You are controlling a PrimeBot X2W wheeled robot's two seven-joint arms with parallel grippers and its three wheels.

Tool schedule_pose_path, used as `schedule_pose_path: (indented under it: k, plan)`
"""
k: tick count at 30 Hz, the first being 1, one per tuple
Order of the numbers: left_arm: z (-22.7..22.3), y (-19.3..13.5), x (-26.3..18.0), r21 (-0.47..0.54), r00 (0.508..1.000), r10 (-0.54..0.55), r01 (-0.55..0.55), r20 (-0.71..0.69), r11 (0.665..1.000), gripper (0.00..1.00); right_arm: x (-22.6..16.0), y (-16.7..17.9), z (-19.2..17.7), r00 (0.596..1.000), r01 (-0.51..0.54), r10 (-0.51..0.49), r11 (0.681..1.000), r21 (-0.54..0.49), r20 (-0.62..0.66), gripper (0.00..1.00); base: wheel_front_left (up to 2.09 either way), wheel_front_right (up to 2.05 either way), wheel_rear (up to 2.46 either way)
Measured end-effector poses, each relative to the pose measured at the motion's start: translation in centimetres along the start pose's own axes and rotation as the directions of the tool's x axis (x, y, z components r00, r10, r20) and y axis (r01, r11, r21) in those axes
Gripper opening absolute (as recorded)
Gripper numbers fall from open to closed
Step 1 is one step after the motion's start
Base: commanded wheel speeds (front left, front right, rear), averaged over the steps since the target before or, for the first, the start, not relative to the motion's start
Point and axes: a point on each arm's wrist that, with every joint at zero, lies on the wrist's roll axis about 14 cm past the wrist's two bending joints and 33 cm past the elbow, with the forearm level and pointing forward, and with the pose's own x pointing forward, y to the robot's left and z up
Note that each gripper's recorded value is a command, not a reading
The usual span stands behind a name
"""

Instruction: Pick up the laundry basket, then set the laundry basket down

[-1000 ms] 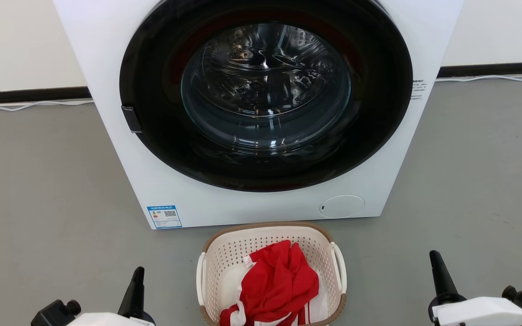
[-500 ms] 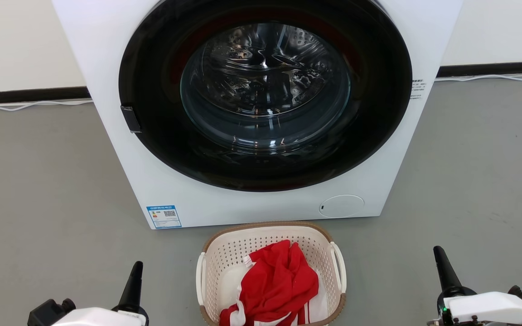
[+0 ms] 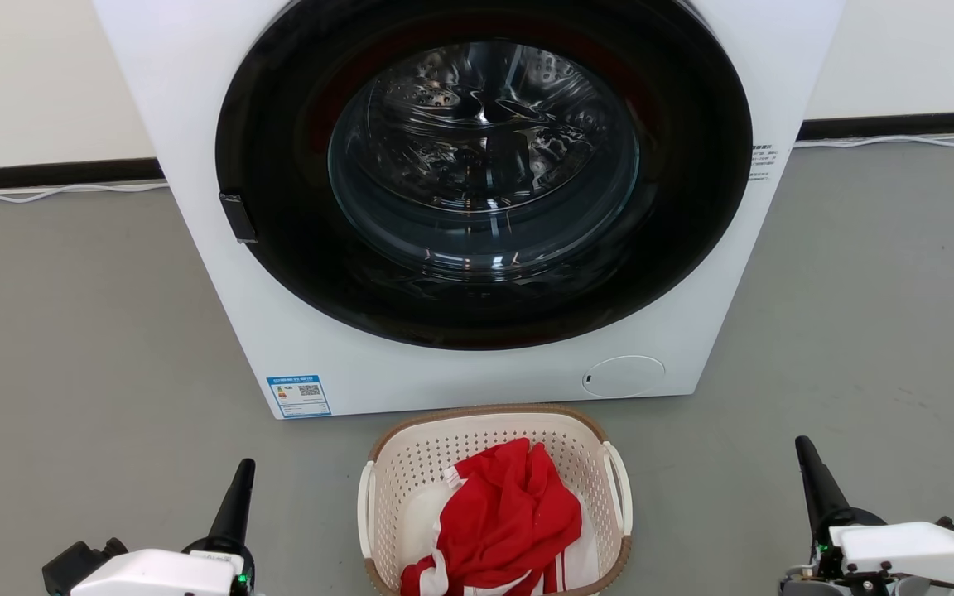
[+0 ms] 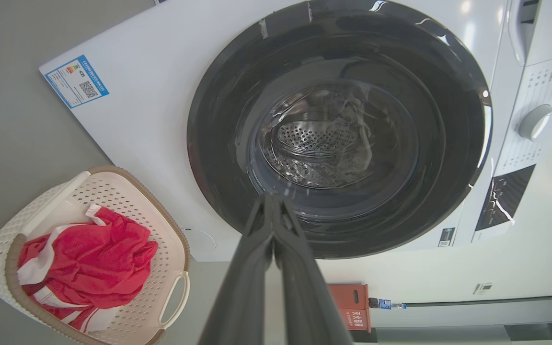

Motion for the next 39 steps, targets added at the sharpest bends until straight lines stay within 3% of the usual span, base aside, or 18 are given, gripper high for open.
schedule_pose_path:
  k: [22,39]
  plan:
    - [0.8,-1.7,1.1,-0.245,0.997,-0.077,0.076,0.008,0.967,0.00,0.5,1.1,0.8,0.999,-0.042,0.041,0.975,0.220,0.008,0.00,0.00,0.00,0.00]
    - [1.0,-2.0,1.2,-0.253,0.996,-0.089,0.089,0.013,0.963,0.00,0.5,1.2,1.1,0.999,-0.047,0.044,0.972,0.228,0.016,0.00,0.00,0.00,0.00]
